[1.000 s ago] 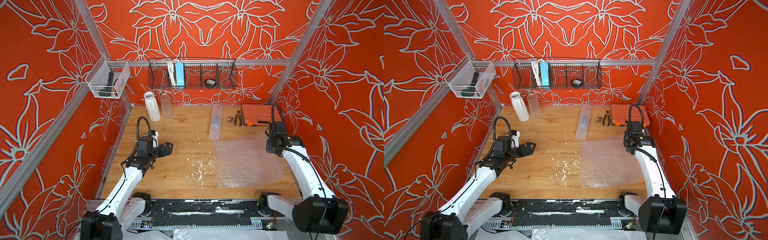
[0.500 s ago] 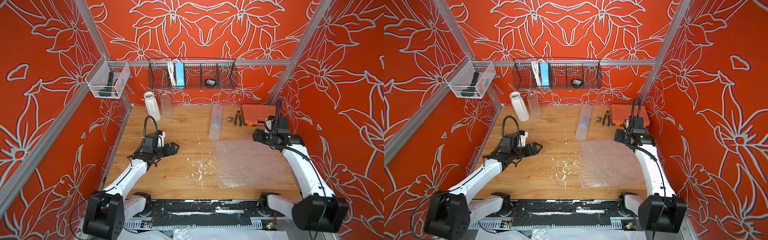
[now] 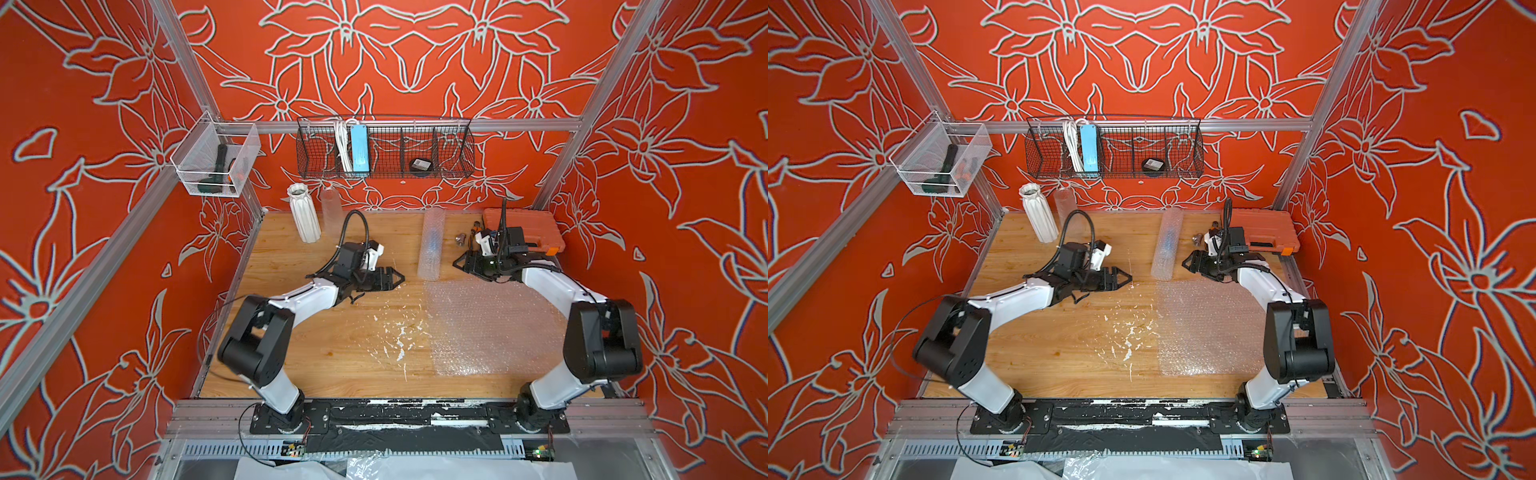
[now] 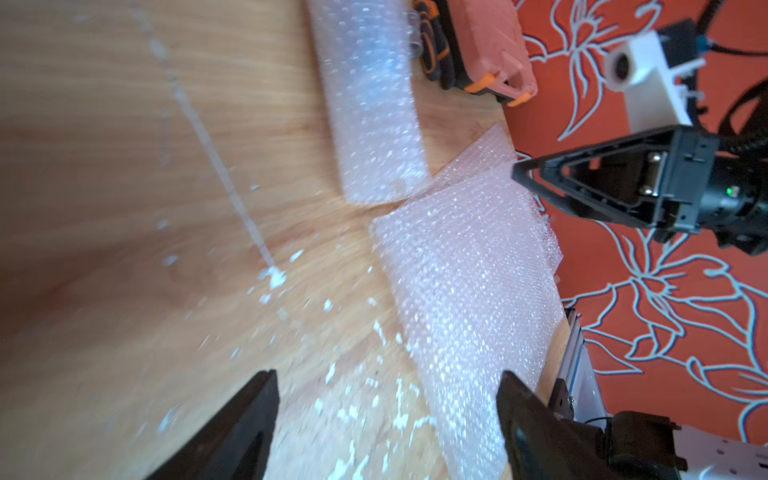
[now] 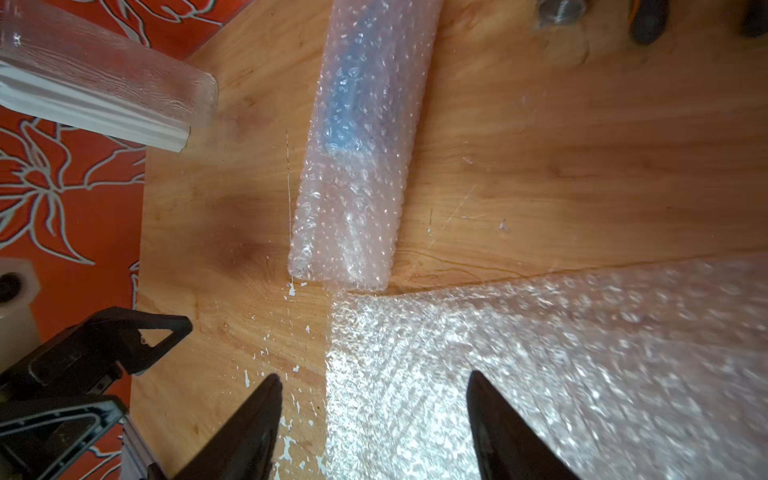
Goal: Unwrap the vase from the bubble wrap
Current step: Move the bubble wrap to the center of the board.
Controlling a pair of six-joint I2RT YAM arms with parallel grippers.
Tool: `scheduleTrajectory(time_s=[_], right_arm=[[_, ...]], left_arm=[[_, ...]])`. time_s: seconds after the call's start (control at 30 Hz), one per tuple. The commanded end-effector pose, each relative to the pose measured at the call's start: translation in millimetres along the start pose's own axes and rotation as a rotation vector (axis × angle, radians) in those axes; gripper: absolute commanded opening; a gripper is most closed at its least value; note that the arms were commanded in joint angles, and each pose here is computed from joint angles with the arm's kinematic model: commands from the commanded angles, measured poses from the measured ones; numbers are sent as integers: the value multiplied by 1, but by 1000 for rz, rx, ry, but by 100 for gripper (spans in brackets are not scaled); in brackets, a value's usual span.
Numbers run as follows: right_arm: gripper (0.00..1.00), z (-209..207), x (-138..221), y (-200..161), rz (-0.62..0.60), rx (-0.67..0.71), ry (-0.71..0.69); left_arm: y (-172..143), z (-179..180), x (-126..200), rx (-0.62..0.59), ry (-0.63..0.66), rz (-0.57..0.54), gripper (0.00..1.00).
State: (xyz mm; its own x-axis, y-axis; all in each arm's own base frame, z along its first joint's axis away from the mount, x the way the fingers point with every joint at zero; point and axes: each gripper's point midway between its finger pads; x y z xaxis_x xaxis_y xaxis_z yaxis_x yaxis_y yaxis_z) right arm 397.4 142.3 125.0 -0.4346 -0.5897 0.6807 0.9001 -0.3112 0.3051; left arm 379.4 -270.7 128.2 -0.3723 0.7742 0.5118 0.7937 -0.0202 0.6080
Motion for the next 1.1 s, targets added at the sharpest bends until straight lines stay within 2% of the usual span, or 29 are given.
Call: scheduleTrajectory(time_s=[0.0, 0.27, 0.33, 0.57, 0.63, 0.77, 1.07], right_arm=[[66, 25, -15, 14, 12, 2, 109], [59, 22, -55, 13, 93, -50, 107], [58, 21, -58, 15, 94, -58, 106], [58, 20, -63, 16, 107, -55, 102], [58, 21, -64, 15, 114, -57, 112], [58, 22, -61, 12, 118, -46, 109], [58, 15, -58, 3, 129, -32, 87]], left_arm=[[15, -20, -30, -51, -106, 20, 75], [39, 1, -92, -74, -99, 73, 73], [43, 6, -104, -71, -98, 88, 69], [48, 37, -131, -54, 7, 126, 64], [47, 41, -136, -52, 14, 142, 58], [55, 49, -137, -61, 56, 138, 32], [95, 94, -99, 8, 215, 21, 25]])
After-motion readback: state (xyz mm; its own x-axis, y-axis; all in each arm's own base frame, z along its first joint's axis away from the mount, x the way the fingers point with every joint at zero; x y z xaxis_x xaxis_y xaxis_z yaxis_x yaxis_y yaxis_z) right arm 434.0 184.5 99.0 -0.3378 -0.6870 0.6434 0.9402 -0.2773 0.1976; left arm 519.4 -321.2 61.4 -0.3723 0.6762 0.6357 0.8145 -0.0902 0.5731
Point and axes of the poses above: each gripper's point midway between its finger pads, its own x axis back along the fingers, its own z axis along the line the jaws close on, y = z × x, and after that the axes turned 9 degrees about -x, right-handed
